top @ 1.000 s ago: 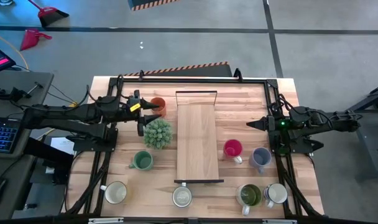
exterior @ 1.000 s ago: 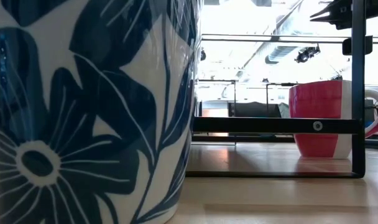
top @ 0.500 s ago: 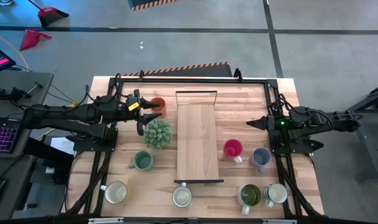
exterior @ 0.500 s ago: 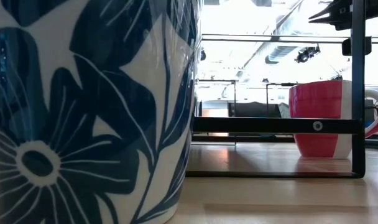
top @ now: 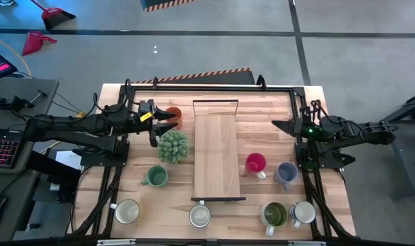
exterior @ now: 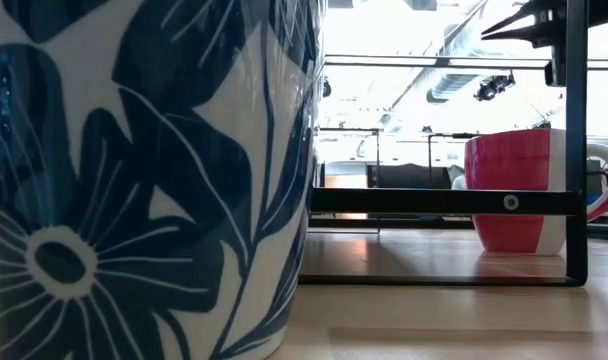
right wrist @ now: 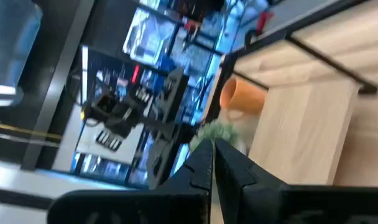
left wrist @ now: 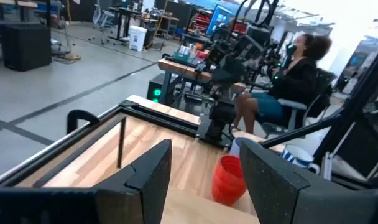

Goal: Place coffee mugs
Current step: Put the red mug on the shelf

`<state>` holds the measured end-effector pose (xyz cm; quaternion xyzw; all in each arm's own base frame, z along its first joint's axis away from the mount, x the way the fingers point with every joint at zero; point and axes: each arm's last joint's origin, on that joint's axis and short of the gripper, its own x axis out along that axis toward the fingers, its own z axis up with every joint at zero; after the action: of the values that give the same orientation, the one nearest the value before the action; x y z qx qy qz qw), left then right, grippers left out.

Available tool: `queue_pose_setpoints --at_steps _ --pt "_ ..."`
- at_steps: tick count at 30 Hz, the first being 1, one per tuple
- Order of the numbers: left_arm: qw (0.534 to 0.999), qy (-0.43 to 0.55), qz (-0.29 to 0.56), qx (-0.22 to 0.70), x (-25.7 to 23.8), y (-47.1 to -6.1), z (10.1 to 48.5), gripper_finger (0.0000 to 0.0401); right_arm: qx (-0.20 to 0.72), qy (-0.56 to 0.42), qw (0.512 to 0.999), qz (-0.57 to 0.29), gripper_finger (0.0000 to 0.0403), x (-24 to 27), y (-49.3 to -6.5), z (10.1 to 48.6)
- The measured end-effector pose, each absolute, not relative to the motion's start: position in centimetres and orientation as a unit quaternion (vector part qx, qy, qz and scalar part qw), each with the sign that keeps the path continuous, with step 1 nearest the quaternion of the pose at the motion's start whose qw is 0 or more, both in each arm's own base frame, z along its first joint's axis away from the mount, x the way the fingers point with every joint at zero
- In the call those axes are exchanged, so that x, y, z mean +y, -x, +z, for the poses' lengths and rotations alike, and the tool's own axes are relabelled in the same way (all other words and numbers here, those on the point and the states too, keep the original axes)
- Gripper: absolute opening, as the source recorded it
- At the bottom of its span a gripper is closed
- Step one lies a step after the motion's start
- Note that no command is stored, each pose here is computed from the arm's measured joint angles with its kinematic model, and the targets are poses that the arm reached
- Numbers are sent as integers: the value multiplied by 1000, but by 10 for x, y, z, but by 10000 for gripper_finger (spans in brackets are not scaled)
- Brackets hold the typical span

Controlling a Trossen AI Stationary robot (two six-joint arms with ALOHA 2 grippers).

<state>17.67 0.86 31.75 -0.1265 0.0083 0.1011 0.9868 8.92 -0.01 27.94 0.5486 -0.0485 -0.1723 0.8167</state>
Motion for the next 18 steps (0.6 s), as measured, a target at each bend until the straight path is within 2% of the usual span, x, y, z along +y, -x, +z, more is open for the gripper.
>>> queue_pose_setpoints --at_steps 4,8,13,18 --pt "989 127 79 -9 7 -178 321 180 -58 -467 864 -178 0 0 -94 285" --pt "990 111 83 -3 8 -179 320 180 -86 -405 902 -118 0 3 -101 298" --pt "995 60 84 -3 8 -179 321 180 -115 -377 916 -79 0 5 -107 308" --pt "995 49 83 -10 8 -179 322 180 -125 -389 907 -98 0 5 -109 308"
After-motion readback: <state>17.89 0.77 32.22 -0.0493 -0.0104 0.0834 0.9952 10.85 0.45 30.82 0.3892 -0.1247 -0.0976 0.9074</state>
